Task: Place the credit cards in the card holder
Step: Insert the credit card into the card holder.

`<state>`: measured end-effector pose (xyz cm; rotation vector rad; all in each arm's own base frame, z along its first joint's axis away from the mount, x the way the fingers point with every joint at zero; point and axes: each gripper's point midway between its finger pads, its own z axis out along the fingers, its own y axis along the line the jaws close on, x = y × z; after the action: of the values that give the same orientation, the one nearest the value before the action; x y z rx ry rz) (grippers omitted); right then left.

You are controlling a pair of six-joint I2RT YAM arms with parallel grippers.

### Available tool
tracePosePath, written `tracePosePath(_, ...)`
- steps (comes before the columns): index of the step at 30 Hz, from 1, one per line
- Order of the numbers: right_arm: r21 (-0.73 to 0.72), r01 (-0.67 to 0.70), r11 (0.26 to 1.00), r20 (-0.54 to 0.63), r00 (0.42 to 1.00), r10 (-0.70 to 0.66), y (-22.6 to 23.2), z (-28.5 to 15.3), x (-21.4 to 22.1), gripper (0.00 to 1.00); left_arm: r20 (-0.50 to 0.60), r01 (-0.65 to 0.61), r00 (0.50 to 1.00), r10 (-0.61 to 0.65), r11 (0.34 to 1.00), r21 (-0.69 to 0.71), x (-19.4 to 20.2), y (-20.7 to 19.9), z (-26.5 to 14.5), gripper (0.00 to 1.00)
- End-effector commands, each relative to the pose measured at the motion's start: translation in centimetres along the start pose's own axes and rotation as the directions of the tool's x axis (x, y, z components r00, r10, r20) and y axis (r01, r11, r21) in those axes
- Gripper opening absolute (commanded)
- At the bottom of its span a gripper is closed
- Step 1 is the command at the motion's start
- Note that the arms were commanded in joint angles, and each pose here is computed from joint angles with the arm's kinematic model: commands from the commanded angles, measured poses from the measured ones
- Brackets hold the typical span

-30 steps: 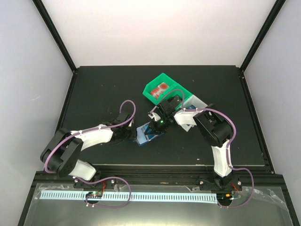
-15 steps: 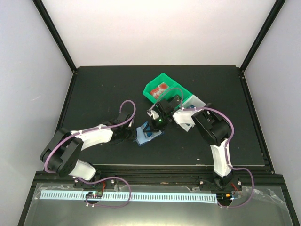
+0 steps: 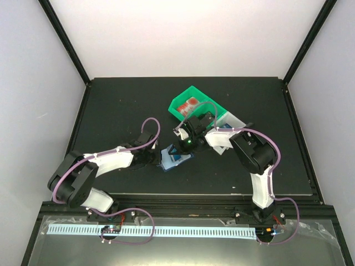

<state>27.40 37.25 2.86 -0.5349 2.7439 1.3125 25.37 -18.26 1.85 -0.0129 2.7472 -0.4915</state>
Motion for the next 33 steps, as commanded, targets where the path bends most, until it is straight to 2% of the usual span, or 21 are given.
tracePosePath(1, 0.087, 0.009, 0.996, 0.019, 1.000, -0.011, -0.5, -1.4, 0.3, 0.28, -0.026, 0.014, 1.000, -0.014, 1.000, -0.017, 0.7, 0.6, 0.5, 0.20)
tracePosePath(6, 0.150, -0.010, 0.989, 0.024, 1.000, 0.006, -1.3, -1.9, 0.5, 0.29, -0.028, 0.014, 1.000, -0.015, 1.000, -0.017, 0.8, 0.7, 0.6, 0.20)
tracePosePath(13, 0.156, -0.012, 0.988, 0.051, 0.999, 0.004, -0.9, -3.0, 0.9, 0.27, -0.029, 0.018, 0.999, -0.018, 1.000, -0.017, 0.9, 0.7, 0.6, 0.20)
tracePosePath(15, 0.143, -0.016, 0.990, 0.050, 0.999, 0.009, -0.9, -3.1, 1.2, 0.23, -0.029, 0.019, 0.999, -0.020, 1.000, -0.015, 1.0, 0.7, 0.6, 0.20)
tracePosePath(19, 0.124, -0.028, 0.992, 0.021, 0.999, 0.025, -1.2, -2.3, 1.9, 0.05, -0.031, 0.027, 0.999, -0.027, 1.000, -0.013, 1.1, 0.8, 0.7, 0.20)
tracePosePath(21, 0.112, -0.029, 0.993, 0.008, 1.000, 0.028, -1.3, -2.0, 2.0, 0.01, -0.036, 0.030, 0.999, -0.030, 0.999, -0.017, 1.3, 0.9, 0.8, 0.19)
tracePosePath(33, 0.038, -0.055, 0.998, -0.064, 0.996, 0.057, -1.7, -0.4, 2.7, 0.01, -0.044, 0.041, 0.998, -0.043, 0.998, -0.045, 1.9, 1.7, 1.0, 0.19)
